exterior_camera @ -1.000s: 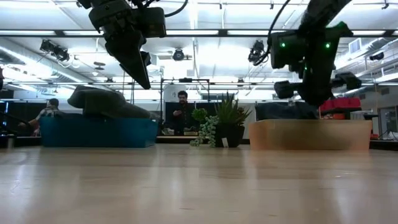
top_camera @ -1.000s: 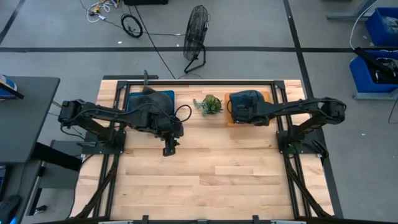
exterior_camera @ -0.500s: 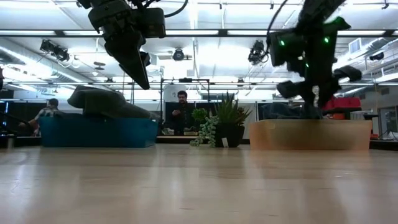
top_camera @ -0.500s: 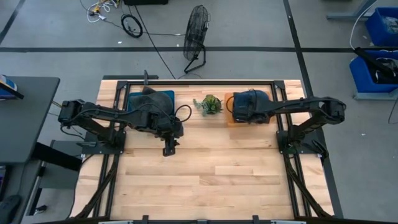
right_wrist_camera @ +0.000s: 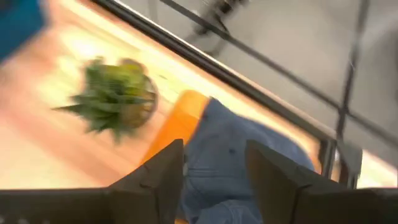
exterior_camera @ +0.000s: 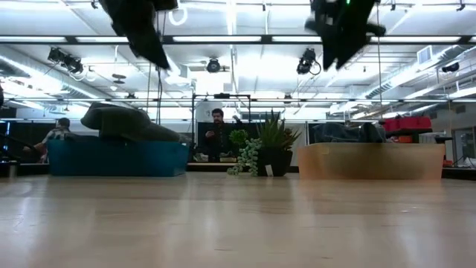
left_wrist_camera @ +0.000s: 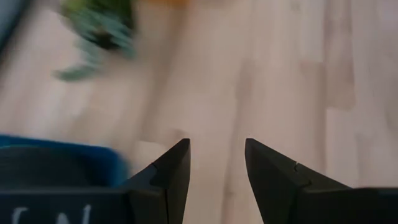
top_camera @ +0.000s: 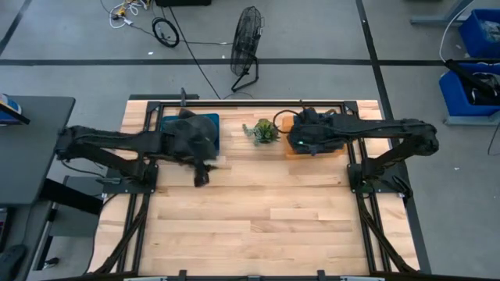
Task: Pick & Place hat
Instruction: Return to home position
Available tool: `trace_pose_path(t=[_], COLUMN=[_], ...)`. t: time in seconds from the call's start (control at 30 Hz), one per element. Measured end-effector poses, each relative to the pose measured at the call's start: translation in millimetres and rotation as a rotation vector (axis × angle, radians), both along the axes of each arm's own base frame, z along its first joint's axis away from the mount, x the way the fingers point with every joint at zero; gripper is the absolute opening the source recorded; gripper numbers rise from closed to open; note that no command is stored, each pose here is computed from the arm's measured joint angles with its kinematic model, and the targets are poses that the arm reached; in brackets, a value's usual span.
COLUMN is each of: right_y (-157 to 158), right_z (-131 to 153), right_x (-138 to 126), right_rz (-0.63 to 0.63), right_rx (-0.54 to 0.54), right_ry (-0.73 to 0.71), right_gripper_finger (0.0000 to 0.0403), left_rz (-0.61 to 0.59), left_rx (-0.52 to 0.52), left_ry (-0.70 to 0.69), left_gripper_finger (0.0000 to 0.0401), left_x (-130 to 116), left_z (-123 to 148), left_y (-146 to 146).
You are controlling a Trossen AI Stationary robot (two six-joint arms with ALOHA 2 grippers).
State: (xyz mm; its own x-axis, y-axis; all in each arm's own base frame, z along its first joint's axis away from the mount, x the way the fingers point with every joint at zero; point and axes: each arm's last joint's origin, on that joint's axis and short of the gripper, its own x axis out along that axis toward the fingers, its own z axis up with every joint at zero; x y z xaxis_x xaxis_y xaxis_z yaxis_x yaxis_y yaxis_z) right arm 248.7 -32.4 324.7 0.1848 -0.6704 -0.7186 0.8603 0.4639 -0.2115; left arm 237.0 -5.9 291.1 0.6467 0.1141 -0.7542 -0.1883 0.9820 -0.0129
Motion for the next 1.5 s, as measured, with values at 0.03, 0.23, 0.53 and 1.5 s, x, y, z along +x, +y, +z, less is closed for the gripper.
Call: trace_pose_path(t=[0.03, 0.23, 0.53, 1.5], right_y=[6, 39, 64, 47], right_z=[8, 30, 4, -124], right_x=[-2, -24, -70, -161], right_rz=[0.057, 0.464, 0.87, 1.209], right_rx=[-0.012, -0.065, 0.001, -0.352], right_ry=[0.0, 0.066, -0.195, -0.934], right_gripper_finger=[0.0175, 0.0163, 0.0146, 0.0123], left_rz=[0.03, 0.137, 0.208, 0.094], left_rx=[0.018, 0.095, -0.002, 0.13], left_ry=[-0.028, -0.16, -0.51, -0.919], left_gripper_finger=[0.0158, 0.0158, 0.0158, 0.0158], left_x=[-9, -78, -177, -182], left_z=[8, 46, 49, -30], left_y=[1, 8, 12, 12])
